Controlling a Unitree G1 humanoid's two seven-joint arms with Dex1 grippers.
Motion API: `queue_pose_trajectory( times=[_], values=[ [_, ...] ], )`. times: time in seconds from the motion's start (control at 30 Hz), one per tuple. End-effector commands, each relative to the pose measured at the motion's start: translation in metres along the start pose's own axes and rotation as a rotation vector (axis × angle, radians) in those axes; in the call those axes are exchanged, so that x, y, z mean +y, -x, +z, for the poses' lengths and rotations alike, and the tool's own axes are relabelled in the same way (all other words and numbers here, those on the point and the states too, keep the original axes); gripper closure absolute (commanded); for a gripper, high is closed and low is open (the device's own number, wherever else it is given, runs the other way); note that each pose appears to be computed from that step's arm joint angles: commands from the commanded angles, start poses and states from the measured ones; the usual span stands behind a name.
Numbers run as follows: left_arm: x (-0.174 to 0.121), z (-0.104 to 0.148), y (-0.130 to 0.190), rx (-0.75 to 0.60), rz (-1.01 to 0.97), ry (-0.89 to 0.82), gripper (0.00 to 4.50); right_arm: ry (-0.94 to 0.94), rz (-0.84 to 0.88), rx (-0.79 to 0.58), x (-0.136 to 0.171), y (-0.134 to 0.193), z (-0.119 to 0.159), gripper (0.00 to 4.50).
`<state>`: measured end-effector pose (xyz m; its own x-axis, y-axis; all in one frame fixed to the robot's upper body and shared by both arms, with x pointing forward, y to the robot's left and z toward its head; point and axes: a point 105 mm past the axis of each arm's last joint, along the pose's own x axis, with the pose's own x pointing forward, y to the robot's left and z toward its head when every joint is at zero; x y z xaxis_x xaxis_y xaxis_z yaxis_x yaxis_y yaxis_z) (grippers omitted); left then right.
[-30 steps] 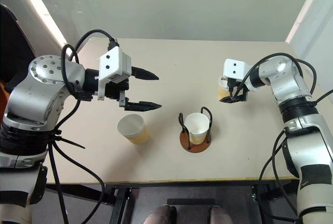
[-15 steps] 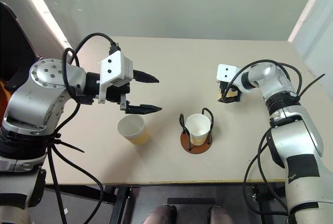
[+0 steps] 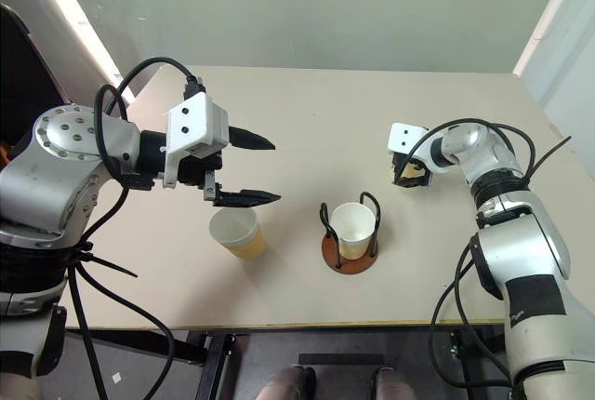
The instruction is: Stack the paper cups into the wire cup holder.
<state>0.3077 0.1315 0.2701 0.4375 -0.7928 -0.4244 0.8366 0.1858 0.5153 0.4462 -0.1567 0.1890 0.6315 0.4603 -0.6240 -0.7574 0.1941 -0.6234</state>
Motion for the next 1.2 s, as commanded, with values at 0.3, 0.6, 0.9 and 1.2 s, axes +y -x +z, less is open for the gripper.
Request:
queue_pose_trajectory(
  times=[0.3,0.6,0.9,1.2],
  values=[
    [0.005,0.011,0.009,-0.021,0.041,-0.067,0.02,0.065,-0.023,-0.011,-0.008,0.008,0.004,4.03],
    [0.003,0.011,0.008,-0.042,0.0,-0.073,0.02,0.184,0.051,-0.477,-0.029,0.098,0.117,4.48],
    [-0.02,0.024,0.016,-0.062,-0.158,-0.115,0.02,0.424,0.406,-0.552,0.064,0.139,0.158,4.48],
    [-0.035,0.027,0.041,-0.116,-0.255,-0.041,0.02,0.499,0.459,-0.466,0.08,0.125,0.149,4.48]
  ],
)
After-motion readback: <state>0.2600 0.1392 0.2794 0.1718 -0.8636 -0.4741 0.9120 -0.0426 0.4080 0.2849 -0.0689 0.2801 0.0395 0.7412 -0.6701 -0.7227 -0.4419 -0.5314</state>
